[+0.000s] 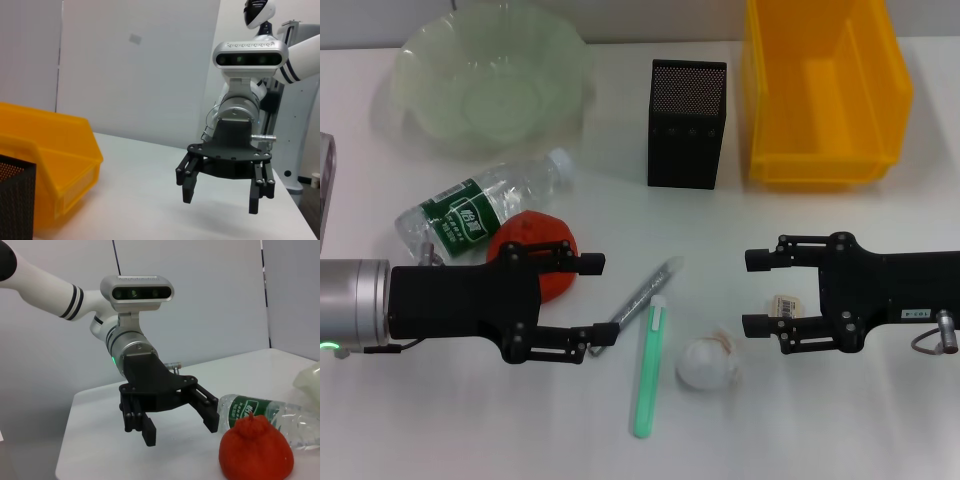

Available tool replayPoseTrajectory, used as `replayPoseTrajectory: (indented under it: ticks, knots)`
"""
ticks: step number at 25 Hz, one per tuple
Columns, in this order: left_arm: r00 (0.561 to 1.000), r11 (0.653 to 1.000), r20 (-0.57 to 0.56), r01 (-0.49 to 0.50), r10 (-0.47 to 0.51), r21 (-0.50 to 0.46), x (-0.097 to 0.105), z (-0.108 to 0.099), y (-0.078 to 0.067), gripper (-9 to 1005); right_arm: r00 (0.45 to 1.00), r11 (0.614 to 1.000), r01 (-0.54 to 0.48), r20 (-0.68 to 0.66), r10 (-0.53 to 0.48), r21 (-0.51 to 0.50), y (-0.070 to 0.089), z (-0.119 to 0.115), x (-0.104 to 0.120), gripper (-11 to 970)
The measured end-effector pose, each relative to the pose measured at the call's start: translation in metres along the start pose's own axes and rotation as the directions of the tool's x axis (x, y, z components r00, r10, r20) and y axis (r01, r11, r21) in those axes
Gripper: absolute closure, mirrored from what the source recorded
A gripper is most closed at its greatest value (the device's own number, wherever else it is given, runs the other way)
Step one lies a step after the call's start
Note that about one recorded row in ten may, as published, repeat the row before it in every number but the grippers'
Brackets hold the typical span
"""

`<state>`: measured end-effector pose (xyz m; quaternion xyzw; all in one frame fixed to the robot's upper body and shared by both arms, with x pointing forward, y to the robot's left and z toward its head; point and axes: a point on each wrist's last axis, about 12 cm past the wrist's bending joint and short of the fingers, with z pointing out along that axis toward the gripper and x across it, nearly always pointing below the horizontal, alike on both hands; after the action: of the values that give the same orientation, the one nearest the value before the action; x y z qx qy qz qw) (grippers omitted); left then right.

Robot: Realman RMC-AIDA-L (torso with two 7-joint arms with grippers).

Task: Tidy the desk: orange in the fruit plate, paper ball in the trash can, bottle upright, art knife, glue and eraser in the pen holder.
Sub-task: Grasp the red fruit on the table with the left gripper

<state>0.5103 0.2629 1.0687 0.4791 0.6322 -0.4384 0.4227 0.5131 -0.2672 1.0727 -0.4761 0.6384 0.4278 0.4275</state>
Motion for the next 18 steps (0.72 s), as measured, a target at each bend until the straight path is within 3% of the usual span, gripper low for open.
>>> replayPoseTrajectory:
  ticks: [18]
  knots:
    - [1.0,1.0,0.009,-0.023,0.023,-0.01,-0.0058,-0.0035,0.0029,195,1.0,1.0,0.003,0.001,-0.003,-0.001,-0.0005,0.0004,-0.0007,210]
